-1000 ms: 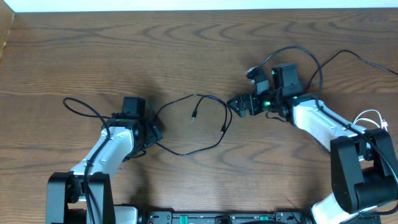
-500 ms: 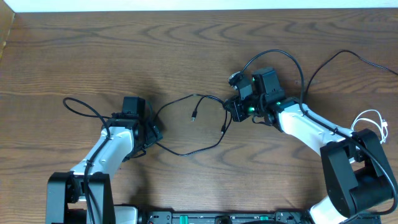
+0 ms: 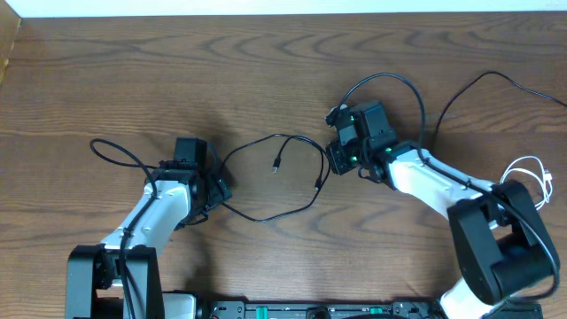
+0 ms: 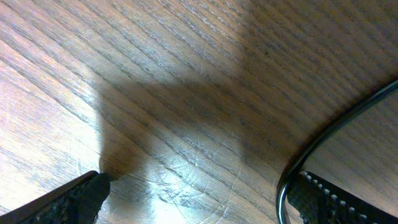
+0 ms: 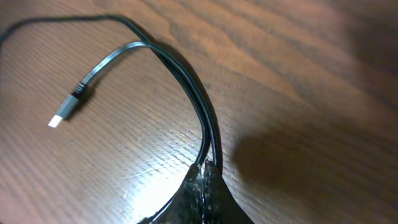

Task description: Untangle cables

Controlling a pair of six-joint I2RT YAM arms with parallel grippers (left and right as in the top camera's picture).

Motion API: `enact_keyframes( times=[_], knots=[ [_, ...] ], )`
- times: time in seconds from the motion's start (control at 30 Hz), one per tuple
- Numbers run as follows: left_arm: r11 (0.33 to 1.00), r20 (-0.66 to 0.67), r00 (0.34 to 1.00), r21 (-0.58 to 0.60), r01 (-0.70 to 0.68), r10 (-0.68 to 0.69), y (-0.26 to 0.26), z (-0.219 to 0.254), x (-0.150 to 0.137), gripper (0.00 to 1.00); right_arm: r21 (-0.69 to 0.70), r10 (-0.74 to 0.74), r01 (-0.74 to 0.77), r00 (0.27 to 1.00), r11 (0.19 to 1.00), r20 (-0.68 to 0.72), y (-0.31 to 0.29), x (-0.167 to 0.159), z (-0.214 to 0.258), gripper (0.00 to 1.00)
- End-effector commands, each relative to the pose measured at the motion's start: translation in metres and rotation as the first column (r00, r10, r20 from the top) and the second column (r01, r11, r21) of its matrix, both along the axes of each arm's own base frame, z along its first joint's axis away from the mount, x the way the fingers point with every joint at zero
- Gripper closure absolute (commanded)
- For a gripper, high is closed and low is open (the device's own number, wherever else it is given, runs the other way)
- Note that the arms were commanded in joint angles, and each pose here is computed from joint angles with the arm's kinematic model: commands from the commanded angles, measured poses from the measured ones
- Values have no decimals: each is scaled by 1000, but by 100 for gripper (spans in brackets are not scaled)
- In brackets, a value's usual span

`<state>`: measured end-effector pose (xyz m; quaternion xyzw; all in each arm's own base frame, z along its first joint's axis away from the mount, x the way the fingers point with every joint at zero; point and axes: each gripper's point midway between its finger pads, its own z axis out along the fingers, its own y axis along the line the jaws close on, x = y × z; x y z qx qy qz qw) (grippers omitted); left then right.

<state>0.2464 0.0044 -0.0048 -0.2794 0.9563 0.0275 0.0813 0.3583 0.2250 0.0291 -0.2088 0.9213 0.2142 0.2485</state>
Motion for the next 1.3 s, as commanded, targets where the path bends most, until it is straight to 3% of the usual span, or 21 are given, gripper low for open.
enact_keyframes(
  times=[0.0,0.67,0.9,0.97,1.13,1.27],
  knots=[
    [1000,-86,996,15,5,-4,3,-16,-22,2,-31,16,-17,1000,999,-17,1,-3,-18,99],
    [1000,-86,996,15,5,-4,3,-16,-22,2,-70,-3,2,1000,998,-26,-4,0,-38,94],
    [1000,-85,996,15,5,-4,3,-16,-22,2,-184,-29,32,999,982,19,-15,3,-44,88],
    [1000,-85,996,15,5,-4,3,-16,-22,2,-303,-19,39,997,952,70,-23,3,-47,80],
    [1000,-86,996,15,5,-4,3,-16,-22,2,-543,-62,173,975,822,215,-59,14,-41,70],
    [1000,-86,996,15,5,-4,3,-16,-22,2,-625,-94,255,956,737,279,-81,19,-33,63]
  ],
)
